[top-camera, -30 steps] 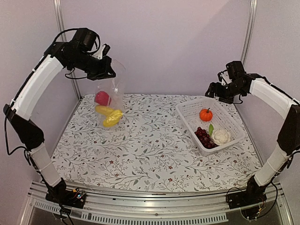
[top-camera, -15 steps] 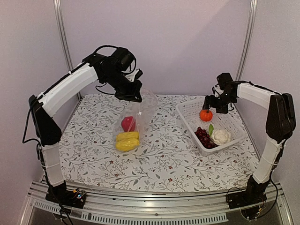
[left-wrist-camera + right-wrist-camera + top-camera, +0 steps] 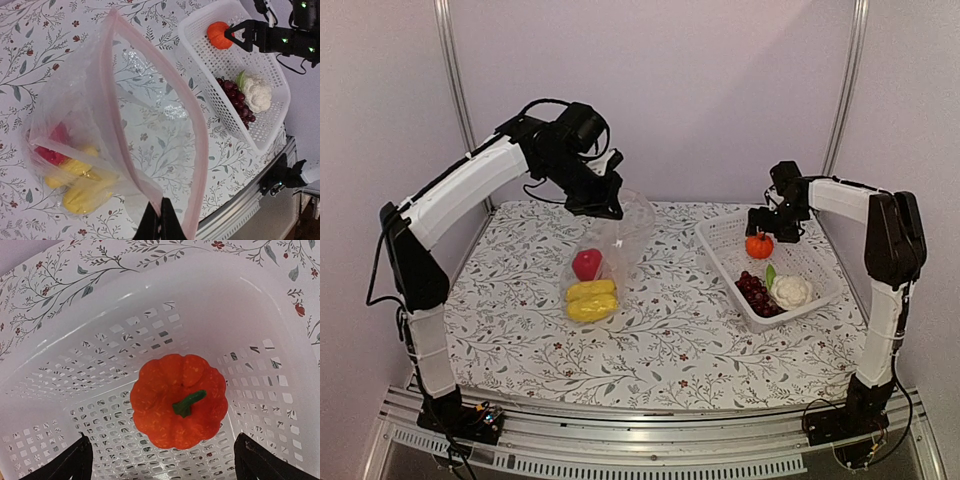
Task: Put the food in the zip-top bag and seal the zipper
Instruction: Pick up the fake fruit from the bin.
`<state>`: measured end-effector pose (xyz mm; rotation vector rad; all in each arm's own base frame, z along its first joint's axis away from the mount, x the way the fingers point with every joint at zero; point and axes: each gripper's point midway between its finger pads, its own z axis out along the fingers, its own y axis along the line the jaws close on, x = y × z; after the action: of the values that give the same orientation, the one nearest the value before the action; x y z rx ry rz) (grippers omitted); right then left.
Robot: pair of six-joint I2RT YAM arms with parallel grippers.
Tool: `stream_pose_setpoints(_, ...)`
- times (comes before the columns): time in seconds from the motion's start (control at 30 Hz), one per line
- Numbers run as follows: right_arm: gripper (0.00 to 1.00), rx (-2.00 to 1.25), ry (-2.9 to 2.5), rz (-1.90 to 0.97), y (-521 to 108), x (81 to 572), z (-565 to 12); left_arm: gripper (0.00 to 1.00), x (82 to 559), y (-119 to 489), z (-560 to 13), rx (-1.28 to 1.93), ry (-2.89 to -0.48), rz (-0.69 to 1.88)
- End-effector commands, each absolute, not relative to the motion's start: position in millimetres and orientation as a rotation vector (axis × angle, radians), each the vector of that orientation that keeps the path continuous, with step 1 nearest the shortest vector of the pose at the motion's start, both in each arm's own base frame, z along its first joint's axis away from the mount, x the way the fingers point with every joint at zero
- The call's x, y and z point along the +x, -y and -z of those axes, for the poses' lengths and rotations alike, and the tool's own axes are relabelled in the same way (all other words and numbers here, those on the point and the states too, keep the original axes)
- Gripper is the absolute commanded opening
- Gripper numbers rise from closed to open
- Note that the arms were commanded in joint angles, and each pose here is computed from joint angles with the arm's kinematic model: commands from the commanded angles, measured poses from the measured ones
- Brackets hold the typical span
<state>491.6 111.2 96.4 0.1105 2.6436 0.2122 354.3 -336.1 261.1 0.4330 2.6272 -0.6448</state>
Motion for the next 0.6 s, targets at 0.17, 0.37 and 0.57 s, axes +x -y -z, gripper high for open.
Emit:
stream_pose_setpoints(0.17, 0.97, 0.11, -2.635, -0.141, -106.9, 517.7, -82.6, 0.0, 346.9, 330.6, -276.5, 0.374, -2.585, 0.679)
stream_pose_setpoints(0.37, 0.95, 0.104, -2.658, -0.092, -103.6, 526.5, -66.5, 0.0, 344.1, 328.8, -274.8, 0.4, -2.591, 0.67)
stream_pose_setpoints(0.57, 0.92, 0.087, -2.686, -0.014, -96.4, 527.4, -49.3, 0.0, 341.4, 325.8, -284.2, 0.414, -2.571, 0.669)
